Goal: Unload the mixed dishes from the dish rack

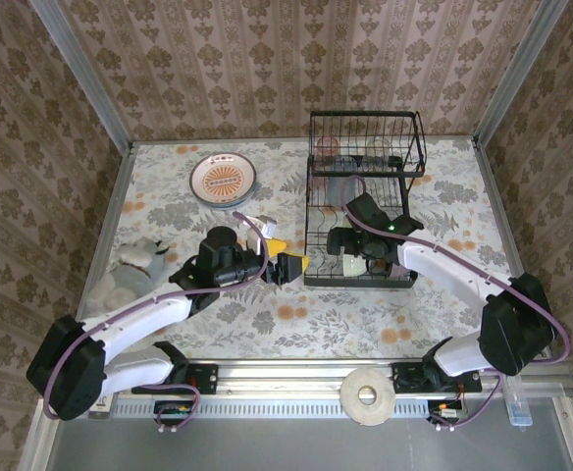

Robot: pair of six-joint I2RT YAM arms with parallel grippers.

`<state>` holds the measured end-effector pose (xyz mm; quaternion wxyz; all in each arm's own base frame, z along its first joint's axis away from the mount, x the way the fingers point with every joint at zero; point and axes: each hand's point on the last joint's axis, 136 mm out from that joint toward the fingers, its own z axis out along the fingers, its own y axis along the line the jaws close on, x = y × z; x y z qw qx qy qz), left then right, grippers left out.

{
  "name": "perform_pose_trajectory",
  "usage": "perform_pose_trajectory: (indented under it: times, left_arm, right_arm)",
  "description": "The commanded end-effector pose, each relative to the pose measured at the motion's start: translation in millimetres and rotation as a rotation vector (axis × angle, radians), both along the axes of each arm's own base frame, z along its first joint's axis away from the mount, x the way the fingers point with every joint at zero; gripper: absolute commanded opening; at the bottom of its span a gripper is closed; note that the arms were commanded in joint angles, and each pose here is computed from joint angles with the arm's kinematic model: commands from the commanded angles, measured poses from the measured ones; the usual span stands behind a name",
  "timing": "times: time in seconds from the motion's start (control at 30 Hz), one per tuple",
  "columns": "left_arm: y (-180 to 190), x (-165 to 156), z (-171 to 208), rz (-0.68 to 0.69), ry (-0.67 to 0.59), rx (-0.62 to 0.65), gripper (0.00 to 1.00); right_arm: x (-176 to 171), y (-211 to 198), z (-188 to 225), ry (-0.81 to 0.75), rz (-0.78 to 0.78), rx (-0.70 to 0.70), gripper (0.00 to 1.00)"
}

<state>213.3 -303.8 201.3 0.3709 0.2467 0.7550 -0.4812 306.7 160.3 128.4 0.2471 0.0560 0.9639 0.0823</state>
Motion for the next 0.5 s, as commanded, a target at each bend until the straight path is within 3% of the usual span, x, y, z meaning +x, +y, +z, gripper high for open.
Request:
perform_pose_trajectory:
  times: [0.0,0.47]
  left_arm:
    - [-0.9,1.2,0.5,0.001,0.003,-0.019,1.0]
    - [-0.6,1.5,-0.8,0.004,0.01,-0.019,1.0]
  right_arm:
    - [1.5,7.1,26.0,-0.049,0.031,0.071,1.0]
    - [4.1,2.5,22.6,-0.034,0.023,0.095,0.95]
